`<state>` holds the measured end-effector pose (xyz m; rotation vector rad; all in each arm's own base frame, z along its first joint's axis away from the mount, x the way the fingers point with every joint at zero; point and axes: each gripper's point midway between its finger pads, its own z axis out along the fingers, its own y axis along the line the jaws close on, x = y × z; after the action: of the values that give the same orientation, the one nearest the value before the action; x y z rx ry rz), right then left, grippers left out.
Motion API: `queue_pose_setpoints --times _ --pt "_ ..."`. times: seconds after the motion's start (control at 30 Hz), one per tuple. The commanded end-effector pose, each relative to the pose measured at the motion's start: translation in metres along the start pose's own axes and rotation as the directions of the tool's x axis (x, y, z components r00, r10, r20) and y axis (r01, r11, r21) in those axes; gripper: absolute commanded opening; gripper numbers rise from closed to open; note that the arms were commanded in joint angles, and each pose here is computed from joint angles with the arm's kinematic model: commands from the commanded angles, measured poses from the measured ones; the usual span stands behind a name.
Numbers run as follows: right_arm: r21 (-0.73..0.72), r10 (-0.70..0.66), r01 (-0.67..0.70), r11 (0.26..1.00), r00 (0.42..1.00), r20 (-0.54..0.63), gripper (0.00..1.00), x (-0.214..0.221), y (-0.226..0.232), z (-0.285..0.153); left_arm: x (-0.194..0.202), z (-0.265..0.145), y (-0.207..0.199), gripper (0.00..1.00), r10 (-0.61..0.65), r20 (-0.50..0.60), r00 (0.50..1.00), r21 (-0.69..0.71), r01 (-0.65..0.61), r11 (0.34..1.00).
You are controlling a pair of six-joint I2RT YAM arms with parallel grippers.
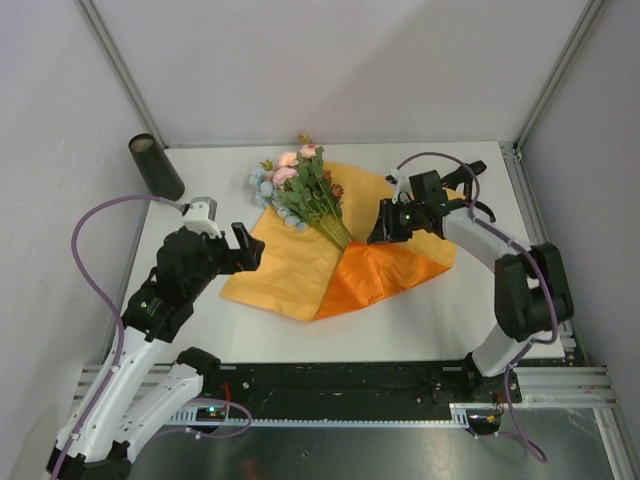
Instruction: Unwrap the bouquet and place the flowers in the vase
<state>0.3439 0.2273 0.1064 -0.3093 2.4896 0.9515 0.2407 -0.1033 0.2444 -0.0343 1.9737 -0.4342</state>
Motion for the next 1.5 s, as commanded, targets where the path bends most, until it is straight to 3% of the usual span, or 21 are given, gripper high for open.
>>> queue_pose_setpoints --times 0.0,0.13,0.4,0.57,0.67,0.8,0.97,1.03,1.2,1.47 --pt "-0.044 -0.072 0.074 0.996 0.997 0.033 0.33 0.010 0.035 -0.043 0.002 0.003 0.003 1.00 0.008 -0.002 1.000 -0.006 -0.008 1.000" --pt "-0.035 -0.064 0.066 0.997 0.997 0.051 0.34 0.033 0.044 -0.061 0.009 0.007 -0.003 1.00 -0.005 -0.037 0.999 0.021 0.006 1.000" --pt "0.132 0.062 -0.071 0.989 0.995 0.074 0.34 0.094 0.017 -0.081 0.010 0.011 -0.006 1.00 0.007 -0.061 0.998 0.034 -0.005 0.999" --pt "0.200 0.139 -0.173 0.964 0.975 0.172 0.36 0.106 0.012 -0.108 0.011 0.011 -0.007 1.00 0.009 -0.064 0.998 0.041 -0.006 0.999" --pt "0.194 0.138 -0.191 0.962 0.956 0.258 0.38 0.099 0.018 -0.125 0.012 0.011 -0.008 1.00 0.009 -0.068 0.998 0.046 -0.006 0.999" --pt "0.186 0.006 -0.091 0.978 0.911 0.413 0.42 0.063 0.026 -0.141 0.011 0.011 -0.009 1.00 0.008 -0.070 0.998 0.047 -0.005 0.999" --pt "0.185 -0.072 -0.031 0.982 0.849 0.523 0.42 0.005 0.023 -0.130 0.012 0.010 -0.008 1.00 0.010 -0.066 0.998 0.050 -0.007 0.999" --pt "0.181 -0.086 -0.012 0.983 0.849 0.521 0.41 -0.016 0.022 -0.120 0.012 0.008 -0.008 1.00 0.012 -0.061 0.998 0.052 -0.009 0.999" --pt "0.136 -0.057 0.004 0.991 0.918 0.392 0.37 -0.057 0.008 -0.079 0.011 0.007 -0.008 1.00 0.013 -0.055 0.998 0.053 -0.010 0.999" --pt "0.035 0.020 -0.028 0.999 0.980 0.200 0.36 -0.078 -0.023 -0.017 0.011 0.007 -0.006 1.00 0.017 -0.053 0.998 0.046 -0.014 0.999"
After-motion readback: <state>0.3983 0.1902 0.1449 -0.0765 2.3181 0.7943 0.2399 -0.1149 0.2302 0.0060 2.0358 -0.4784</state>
